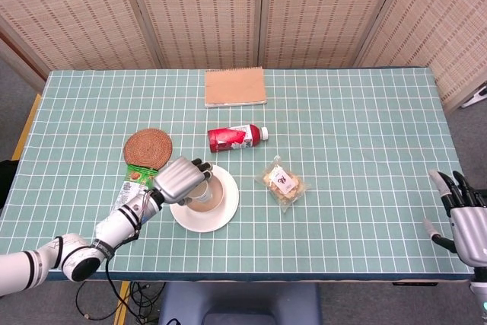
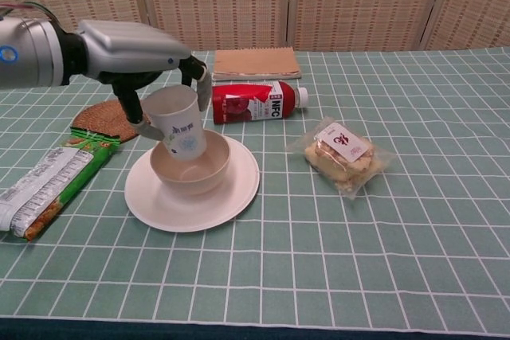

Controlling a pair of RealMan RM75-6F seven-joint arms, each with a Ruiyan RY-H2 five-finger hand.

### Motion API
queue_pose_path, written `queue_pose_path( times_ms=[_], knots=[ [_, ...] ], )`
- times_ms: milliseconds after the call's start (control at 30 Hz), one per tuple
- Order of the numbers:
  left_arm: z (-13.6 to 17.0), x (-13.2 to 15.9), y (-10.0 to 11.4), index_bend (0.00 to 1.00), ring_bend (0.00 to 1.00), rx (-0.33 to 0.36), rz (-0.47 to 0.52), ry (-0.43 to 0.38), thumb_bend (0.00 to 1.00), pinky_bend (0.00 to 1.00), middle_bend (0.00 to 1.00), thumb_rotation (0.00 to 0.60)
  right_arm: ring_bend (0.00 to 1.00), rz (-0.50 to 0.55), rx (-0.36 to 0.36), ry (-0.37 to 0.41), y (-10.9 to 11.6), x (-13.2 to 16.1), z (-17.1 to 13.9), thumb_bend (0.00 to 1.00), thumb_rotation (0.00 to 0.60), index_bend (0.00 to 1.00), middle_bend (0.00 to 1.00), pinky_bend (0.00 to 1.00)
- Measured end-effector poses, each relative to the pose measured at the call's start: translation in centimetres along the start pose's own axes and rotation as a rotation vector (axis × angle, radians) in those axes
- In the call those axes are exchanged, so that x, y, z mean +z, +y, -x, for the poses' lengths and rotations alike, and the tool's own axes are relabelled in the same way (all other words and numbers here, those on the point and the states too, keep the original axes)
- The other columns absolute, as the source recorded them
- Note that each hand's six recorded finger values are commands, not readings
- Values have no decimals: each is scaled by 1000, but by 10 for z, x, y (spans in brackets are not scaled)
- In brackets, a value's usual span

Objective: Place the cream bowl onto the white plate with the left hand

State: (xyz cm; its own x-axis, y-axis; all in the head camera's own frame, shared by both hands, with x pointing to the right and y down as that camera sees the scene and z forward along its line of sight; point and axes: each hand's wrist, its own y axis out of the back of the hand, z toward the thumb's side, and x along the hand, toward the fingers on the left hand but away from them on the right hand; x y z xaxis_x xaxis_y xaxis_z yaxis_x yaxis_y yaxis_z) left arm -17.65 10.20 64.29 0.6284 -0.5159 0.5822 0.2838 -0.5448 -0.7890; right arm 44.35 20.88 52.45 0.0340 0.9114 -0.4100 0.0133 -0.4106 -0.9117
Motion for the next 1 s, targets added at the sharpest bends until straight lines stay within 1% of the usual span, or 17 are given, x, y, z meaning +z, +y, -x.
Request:
queue_pose_path(
  times_ms=[267, 333, 367, 433, 533, 633, 700, 833, 1000],
  knots=[
    [-16, 3, -15, 353, 287, -43, -5, 27, 167, 695, 270, 600, 27, 4, 2, -10, -1, -5, 0, 286, 600, 0, 111, 187],
    [-19, 3, -20, 341, 284, -53, -17, 33, 168, 670, 269, 600, 27, 5, 3, -10, -1, -5, 1, 286, 600, 0, 111, 187],
    [-20, 3, -22, 328, 278, -58, -24, 35, 168, 642, 265, 600, 27, 5, 3, -9, -2, -5, 1, 286, 600, 0, 111, 187],
    [-21, 3, -26, 286, 238, -73, -35, 42, 168, 543, 253, 600, 27, 5, 4, -10, -2, -6, 1, 286, 600, 0, 111, 187],
    [-21, 2, -32, 214, 129, -102, -35, 53, 168, 395, 177, 600, 27, 5, 4, -10, -2, -6, 2, 286, 600, 0, 111, 187],
    [-20, 3, -35, 138, 52, -122, -27, 57, 168, 305, 104, 600, 27, 5, 4, -12, -2, -7, 2, 286, 600, 0, 111, 187],
    [-18, 4, -34, 80, 15, -126, -23, 57, 168, 264, 61, 600, 27, 5, 3, -12, -2, -7, 2, 286, 600, 0, 111, 187],
    [-12, 5, -28, 60, 16, -114, -3, 62, 168, 256, 50, 600, 27, 5, 0, -13, -1, -8, 1, 286, 600, 0, 111, 187],
    [5, -5, -12, 75, 25, -51, 33, 101, 168, 256, 51, 600, 27, 7, 1, -19, -1, -10, 0, 286, 600, 0, 111, 187]
  ],
)
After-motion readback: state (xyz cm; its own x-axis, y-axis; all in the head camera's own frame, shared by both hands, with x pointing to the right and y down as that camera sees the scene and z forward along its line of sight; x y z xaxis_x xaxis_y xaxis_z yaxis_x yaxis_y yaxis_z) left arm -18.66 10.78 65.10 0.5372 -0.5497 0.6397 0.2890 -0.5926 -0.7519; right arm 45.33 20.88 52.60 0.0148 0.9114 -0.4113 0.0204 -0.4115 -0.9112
